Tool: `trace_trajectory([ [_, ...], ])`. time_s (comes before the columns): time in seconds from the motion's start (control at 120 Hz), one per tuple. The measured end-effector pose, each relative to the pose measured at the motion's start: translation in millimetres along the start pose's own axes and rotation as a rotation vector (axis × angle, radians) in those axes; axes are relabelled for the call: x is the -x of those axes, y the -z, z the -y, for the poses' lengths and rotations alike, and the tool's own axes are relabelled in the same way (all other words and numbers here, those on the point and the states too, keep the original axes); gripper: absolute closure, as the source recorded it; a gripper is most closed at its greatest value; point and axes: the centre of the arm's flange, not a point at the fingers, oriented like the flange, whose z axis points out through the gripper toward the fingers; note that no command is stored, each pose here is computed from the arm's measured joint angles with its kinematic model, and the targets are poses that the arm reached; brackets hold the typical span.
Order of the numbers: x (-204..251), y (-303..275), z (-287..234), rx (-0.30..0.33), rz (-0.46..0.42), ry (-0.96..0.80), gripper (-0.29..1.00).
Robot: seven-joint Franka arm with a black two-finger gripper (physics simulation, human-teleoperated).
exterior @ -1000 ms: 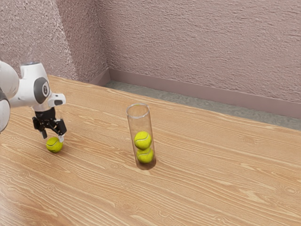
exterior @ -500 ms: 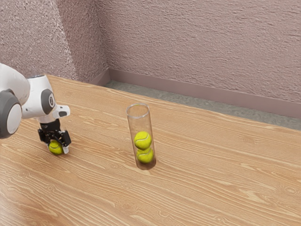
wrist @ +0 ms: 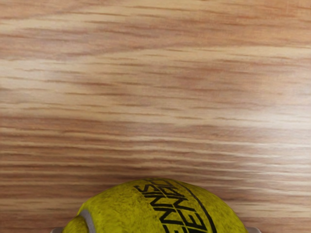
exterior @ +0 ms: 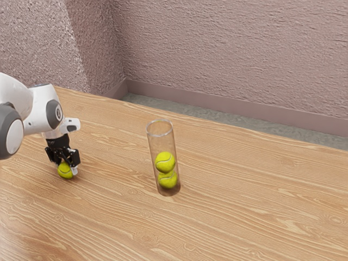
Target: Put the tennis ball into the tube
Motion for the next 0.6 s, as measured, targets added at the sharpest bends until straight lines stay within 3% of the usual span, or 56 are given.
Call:
trace_trajectory([
  [0.258, -5, 27, -8, -0.022, -0.036, -0.038, 0.3],
  [0.6, -6, 166, -77, -0.145, -0.19, -0.208, 0.32],
])
